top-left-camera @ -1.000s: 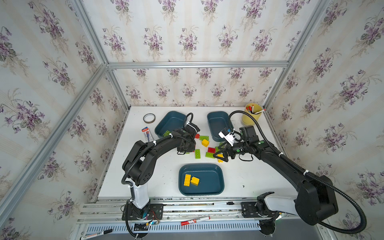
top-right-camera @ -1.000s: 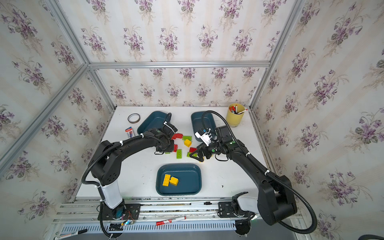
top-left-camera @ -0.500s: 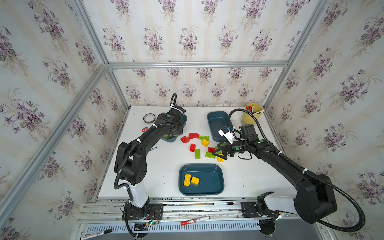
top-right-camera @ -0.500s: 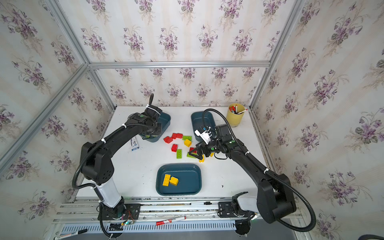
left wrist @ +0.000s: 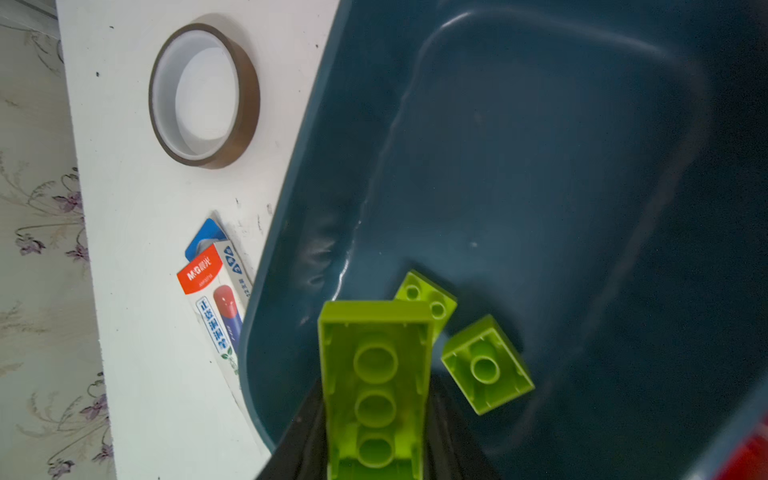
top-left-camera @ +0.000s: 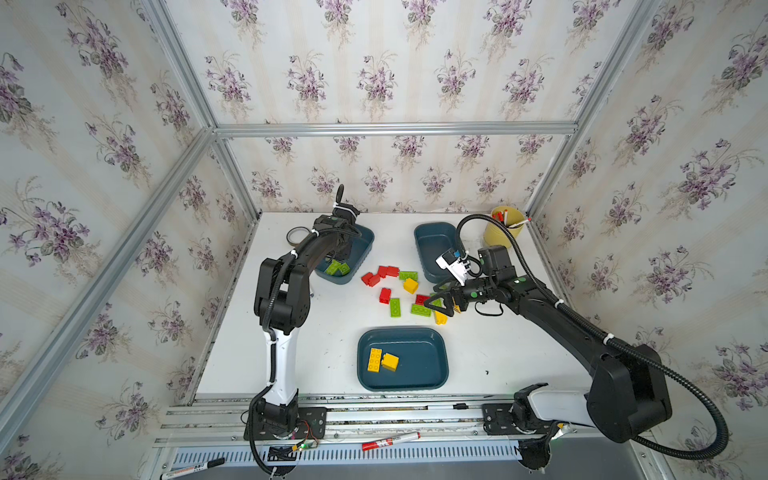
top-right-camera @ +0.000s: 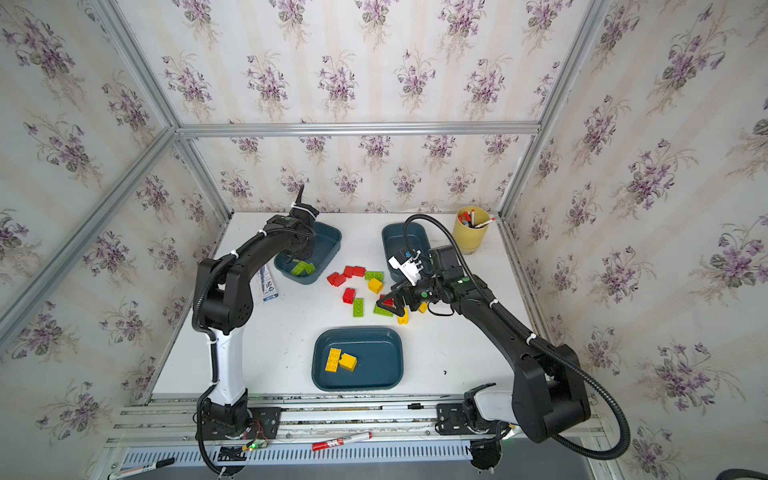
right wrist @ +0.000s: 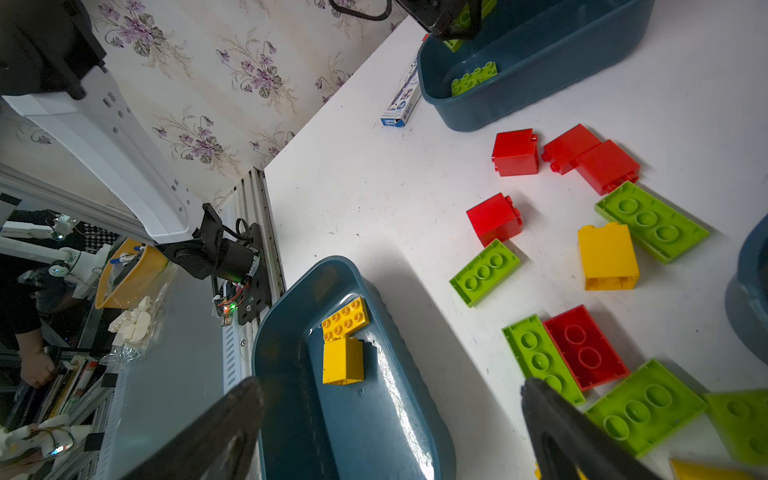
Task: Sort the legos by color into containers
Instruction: 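Carry the lime-green brick into the teal bin holding lime-green bricks and release, then lower the left gripper onto a small red brick and grasp it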
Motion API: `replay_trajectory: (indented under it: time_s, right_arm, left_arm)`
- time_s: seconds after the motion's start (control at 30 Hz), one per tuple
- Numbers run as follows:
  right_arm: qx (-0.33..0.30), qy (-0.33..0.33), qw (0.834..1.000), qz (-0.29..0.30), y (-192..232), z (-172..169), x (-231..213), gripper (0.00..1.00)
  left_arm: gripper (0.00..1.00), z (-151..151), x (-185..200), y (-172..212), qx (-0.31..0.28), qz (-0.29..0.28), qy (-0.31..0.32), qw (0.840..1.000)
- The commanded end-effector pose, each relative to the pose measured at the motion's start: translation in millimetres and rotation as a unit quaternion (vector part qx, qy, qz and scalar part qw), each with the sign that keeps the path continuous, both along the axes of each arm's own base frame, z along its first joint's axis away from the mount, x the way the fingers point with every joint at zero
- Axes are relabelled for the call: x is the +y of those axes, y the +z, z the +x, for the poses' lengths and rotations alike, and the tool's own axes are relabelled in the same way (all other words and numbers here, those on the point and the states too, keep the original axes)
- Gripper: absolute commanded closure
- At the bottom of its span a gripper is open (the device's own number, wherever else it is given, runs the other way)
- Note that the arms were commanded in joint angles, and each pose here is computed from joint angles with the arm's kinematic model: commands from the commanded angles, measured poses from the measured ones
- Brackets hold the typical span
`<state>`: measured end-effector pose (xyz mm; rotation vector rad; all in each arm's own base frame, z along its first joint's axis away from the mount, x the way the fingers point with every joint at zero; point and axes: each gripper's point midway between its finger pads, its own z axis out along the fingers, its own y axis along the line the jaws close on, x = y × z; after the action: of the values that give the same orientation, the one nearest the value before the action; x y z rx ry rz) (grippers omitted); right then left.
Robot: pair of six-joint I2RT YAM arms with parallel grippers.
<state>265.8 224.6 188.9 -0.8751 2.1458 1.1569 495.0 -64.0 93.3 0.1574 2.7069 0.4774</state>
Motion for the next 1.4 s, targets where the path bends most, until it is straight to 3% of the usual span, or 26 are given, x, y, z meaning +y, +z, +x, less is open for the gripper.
replay_trajectory:
  time_s: [0.0, 0.07, 0.2, 0.43, 0.6, 0.83, 1.07, 1.37]
  right_arm:
    - [-0.007, 0.004, 1.0, 0.005, 6.7, 1.1, 1.9, 0.0]
    - [-0.007, 0.003, 1.0, 0.003, 6.3, 0.8, 1.3, 0.0]
    - [-0.007, 0.004, 1.0, 0.0, 5.5, 1.7, 1.2, 0.0]
    - [-0.008, 0.007, 1.0, -0.003, 5.4, 5.0, 2.3, 0.0]
    - [-0.01, 0.01, 1.0, -0.005, 4.3, 5.8, 2.3, 0.0]
    - [-0.008, 0.009, 1.0, -0.007, 1.2, 5.1, 1.9, 0.0]
    - [-0.006, 0.005, 1.0, -0.01, -1.7, 1.4, -0.4, 0.0]
    - [-0.006, -0.002, 1.0, -0.017, -3.9, -2.5, -3.9, 0.0]
  left_arm:
    - [0.65, 8.6, 10.0, -0.6, 0.001, 0.038, -0.012, 0.999]
    - [0.62, 12.1, 13.2, -3.6, 0.003, 0.04, -0.01, 0.999]
    - [0.46, 11.2, 8.3, -2.4, 0.005, 0.026, -0.014, 1.0]
    - [0.3, -11.5, -18.7, 26.0, -0.003, -0.048, -0.047, 0.998]
    - [0.29, -40.8, -55.5, 46.6, 0.0, -0.098, -0.11, 0.989]
    - [0.29, -71.9, -119.8, 56.8, 0.016, -0.155, -0.211, 0.965]
    - [0.33, -77.5, -162.5, 24.0, 0.053, -0.178, -0.261, 0.947]
    - [0.4, -69.2, -167.2, -24.6, 0.081, -0.164, -0.273, 0.944]
